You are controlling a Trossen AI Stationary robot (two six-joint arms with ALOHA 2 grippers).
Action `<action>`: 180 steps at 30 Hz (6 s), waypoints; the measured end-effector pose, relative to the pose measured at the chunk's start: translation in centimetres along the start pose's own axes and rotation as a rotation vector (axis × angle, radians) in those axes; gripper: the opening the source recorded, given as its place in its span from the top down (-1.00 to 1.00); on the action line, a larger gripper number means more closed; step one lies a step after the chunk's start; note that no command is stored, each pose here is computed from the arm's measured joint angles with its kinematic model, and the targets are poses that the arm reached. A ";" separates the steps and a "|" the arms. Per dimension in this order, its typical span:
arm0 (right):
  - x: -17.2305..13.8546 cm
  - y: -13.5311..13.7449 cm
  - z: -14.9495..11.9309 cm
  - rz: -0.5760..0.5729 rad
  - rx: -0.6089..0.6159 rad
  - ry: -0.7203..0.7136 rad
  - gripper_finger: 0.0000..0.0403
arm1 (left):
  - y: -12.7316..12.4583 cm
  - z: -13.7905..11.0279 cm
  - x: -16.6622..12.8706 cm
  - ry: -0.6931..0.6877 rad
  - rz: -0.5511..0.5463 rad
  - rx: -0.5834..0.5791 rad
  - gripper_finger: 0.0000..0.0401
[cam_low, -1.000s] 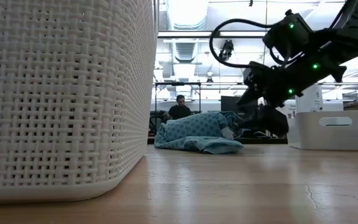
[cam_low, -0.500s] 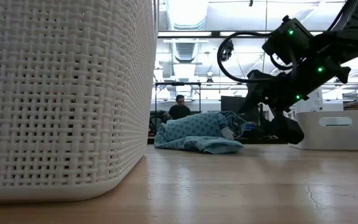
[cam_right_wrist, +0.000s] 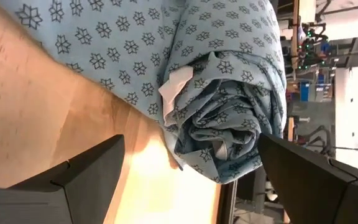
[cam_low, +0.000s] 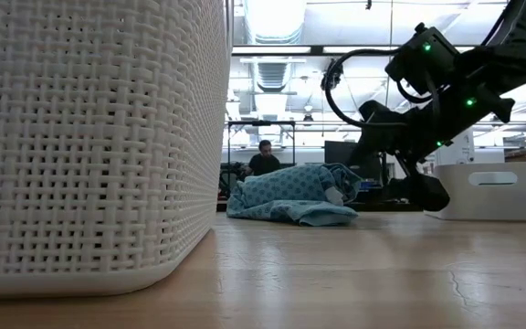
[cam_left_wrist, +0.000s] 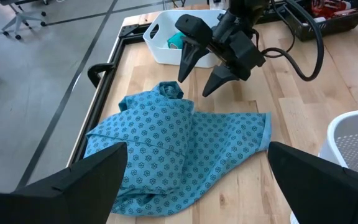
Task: Pick & Place Medicine items
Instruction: Put the blue patient gown into the big white bin
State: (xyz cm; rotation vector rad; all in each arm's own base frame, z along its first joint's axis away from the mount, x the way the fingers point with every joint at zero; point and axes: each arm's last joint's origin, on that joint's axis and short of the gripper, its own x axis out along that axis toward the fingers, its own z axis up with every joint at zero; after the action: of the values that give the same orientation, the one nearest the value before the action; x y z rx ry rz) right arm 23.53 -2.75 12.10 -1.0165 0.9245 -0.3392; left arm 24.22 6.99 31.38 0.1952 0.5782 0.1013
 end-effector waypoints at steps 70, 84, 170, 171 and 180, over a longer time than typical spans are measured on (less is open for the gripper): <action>8.9 -3.6 0.4 0.077 0.000 -0.068 -0.06 | 0.0 0.0 0.0 0.000 0.000 0.000 -0.96; 8.9 -3.6 0.3 0.075 0.043 -0.056 0.90 | 0.0 0.0 0.0 0.000 0.000 0.000 -0.96; -7.5 -6.2 4.3 0.266 1.005 -0.244 -0.17 | 0.0 0.0 0.0 0.000 0.000 0.000 -0.96; -7.3 -6.4 4.2 0.271 1.035 -0.238 -0.19 | 0.0 0.0 0.0 0.000 0.000 0.000 -0.96; -3.8 -9.0 2.4 0.446 1.278 -0.193 -0.55 | 0.0 0.0 0.0 0.000 0.000 0.000 -0.96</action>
State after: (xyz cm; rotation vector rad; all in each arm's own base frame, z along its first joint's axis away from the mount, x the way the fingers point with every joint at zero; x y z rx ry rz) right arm 24.58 -3.58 22.03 0.3273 0.5434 -0.3541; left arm 24.22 6.99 31.38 0.1952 0.5782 0.1013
